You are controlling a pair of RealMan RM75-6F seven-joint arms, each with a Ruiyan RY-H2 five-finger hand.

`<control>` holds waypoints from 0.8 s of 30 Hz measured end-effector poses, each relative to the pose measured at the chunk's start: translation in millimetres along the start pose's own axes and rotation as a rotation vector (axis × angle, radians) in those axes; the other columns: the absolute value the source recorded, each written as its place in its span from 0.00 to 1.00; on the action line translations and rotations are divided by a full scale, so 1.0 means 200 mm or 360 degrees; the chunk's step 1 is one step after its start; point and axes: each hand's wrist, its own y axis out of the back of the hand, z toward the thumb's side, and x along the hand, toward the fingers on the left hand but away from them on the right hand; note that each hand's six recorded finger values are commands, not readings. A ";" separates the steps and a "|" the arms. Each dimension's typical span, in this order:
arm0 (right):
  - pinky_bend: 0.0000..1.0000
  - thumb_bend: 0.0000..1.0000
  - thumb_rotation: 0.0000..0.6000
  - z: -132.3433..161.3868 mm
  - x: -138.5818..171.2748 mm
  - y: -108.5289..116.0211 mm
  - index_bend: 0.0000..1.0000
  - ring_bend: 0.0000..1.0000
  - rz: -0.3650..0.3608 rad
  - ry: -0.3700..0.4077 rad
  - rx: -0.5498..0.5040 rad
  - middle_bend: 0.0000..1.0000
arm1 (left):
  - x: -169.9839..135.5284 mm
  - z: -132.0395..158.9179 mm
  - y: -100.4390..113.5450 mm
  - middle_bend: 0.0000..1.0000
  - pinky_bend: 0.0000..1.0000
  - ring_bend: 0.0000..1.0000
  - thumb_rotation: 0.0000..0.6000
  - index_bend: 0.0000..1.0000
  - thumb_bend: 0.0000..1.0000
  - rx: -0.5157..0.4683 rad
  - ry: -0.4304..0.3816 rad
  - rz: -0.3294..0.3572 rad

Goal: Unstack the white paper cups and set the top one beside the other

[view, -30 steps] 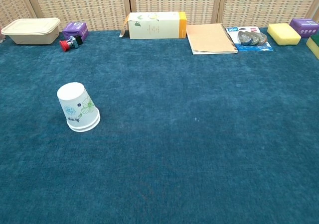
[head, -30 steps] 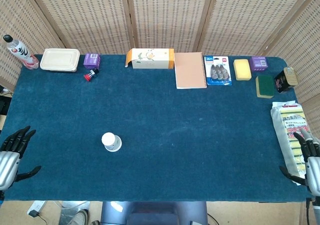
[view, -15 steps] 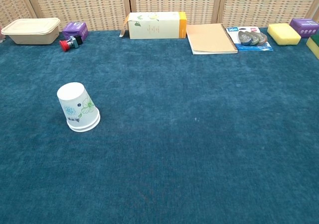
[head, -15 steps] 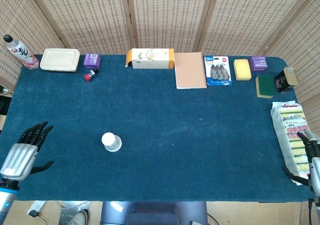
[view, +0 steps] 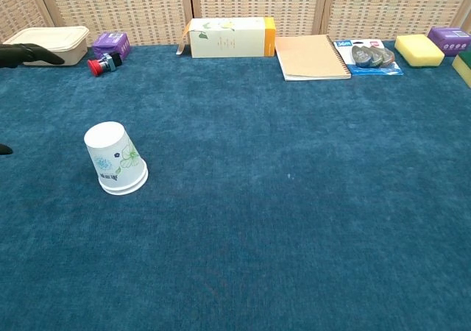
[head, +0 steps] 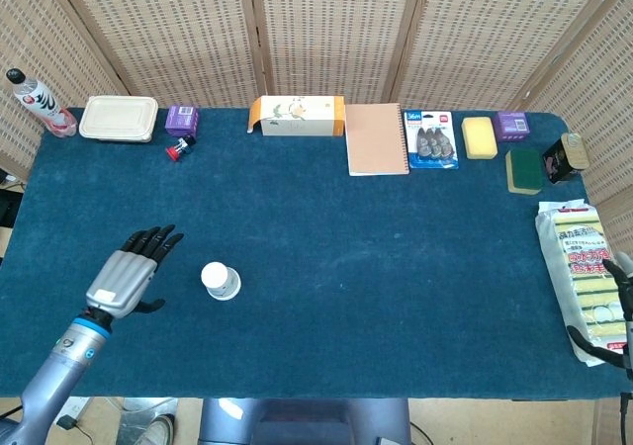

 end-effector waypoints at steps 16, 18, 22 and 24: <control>0.01 0.23 1.00 0.00 0.00 -0.01 0.07 0.01 0.0014 -0.0001 -0.0008 0.02 | 0.20 0.23 -0.06 0.00 0.08 0.00 1.00 0.21 0.17 0.0032 -0.0014 -0.0070; 0.01 0.23 1.00 0.00 -0.01 -0.01 0.07 0.01 0.0015 -0.0003 -0.0007 0.02 | 0.22 0.24 -0.06 0.00 0.08 0.00 1.00 0.22 0.17 0.0037 -0.0010 -0.0075; 0.01 0.23 1.00 -0.01 -0.01 -0.01 0.07 0.01 0.0016 -0.0006 -0.0009 0.02 | 0.24 0.26 -0.07 0.00 0.08 0.00 1.00 0.24 0.18 0.0043 -0.0006 -0.0084; 0.01 0.23 1.00 -0.01 -0.01 -0.01 0.07 0.01 0.0016 -0.0006 -0.0010 0.02 | 0.25 0.27 -0.08 0.00 0.08 0.00 1.00 0.24 0.19 0.0041 -0.0006 -0.0093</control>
